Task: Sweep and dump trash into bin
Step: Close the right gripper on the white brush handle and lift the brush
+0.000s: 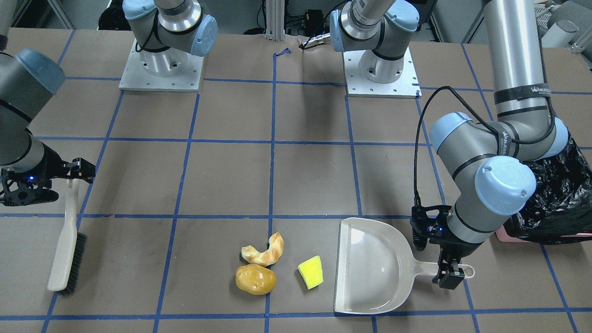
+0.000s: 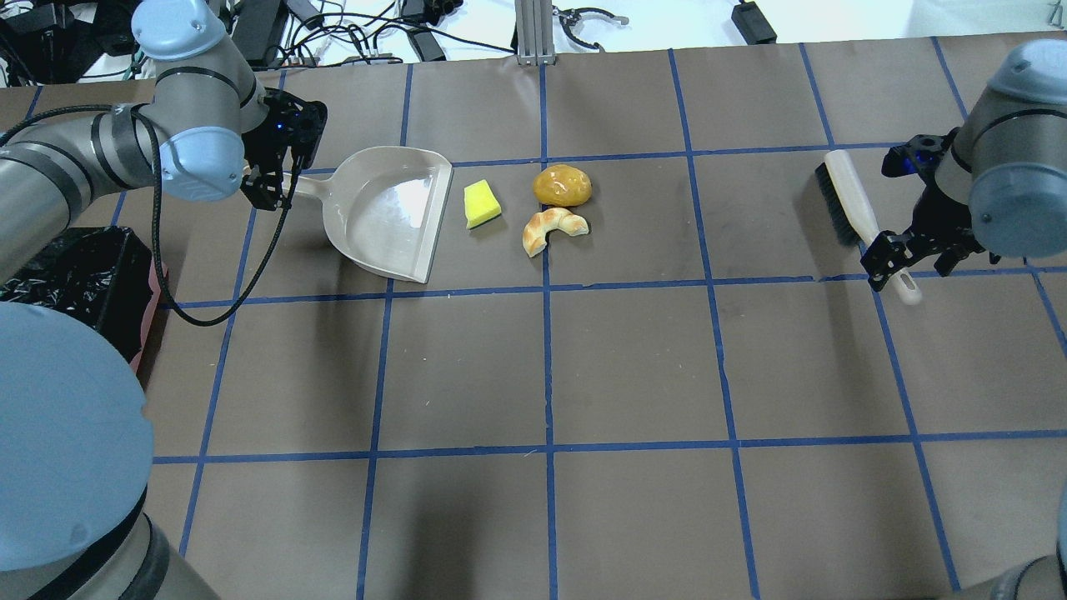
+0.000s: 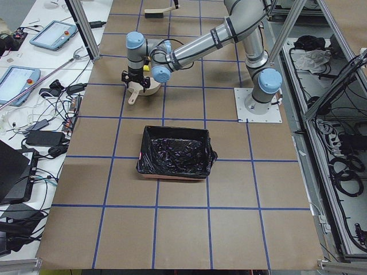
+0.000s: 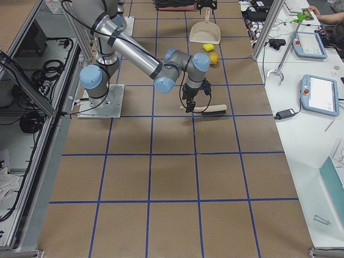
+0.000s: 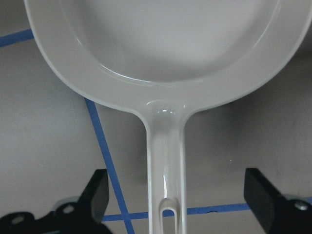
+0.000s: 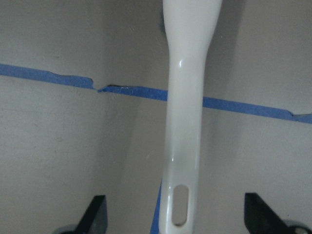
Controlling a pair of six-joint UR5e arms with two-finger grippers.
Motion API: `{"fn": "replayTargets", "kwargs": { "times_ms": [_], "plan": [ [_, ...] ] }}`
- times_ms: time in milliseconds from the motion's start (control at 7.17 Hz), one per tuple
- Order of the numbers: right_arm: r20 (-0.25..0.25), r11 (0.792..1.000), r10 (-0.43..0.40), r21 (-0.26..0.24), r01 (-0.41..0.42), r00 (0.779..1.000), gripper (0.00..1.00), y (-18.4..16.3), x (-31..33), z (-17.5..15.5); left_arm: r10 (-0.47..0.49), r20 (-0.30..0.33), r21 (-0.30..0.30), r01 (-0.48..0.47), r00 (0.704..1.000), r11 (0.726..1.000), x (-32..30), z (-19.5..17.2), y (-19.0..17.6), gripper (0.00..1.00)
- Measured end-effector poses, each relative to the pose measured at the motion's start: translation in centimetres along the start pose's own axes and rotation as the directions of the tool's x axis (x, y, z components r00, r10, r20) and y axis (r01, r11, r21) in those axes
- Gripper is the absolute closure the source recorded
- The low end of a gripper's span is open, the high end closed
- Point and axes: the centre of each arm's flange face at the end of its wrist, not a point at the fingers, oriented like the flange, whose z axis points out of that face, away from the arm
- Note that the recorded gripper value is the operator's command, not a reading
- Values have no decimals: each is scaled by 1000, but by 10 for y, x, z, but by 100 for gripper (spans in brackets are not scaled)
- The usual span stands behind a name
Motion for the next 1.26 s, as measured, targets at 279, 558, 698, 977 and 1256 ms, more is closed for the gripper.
{"fn": "replayTargets", "kwargs": {
  "times_ms": [279, 558, 698, 977, 1256],
  "plan": [
    [8, 1000, -2, -10, 2, 1000, 24, -3, 3, 13, -41, -22, 1, 41, 999, 999, 2, 15, 15, 0],
    [12, 1000, 1, -15, -1, 1000, 24, -5, 5, 18, -88, -34, 2, 88, 996, 996, 1, 21, 36, 0],
    [12, 1000, 5, -15, -5, 1000, 29, -5, 5, 19, -102, -41, 5, 102, 994, 995, 0, 24, 39, 0],
    [11, 1000, 11, -14, -11, 1000, 64, -5, 5, 19, -132, -53, 10, 132, 990, 991, 0, 28, 40, 6],
    [8, 1000, 15, -8, -15, 1000, 100, -6, 7, 15, -154, -60, 9, 155, 986, 988, 0, 32, 39, 28]
  ]
}}
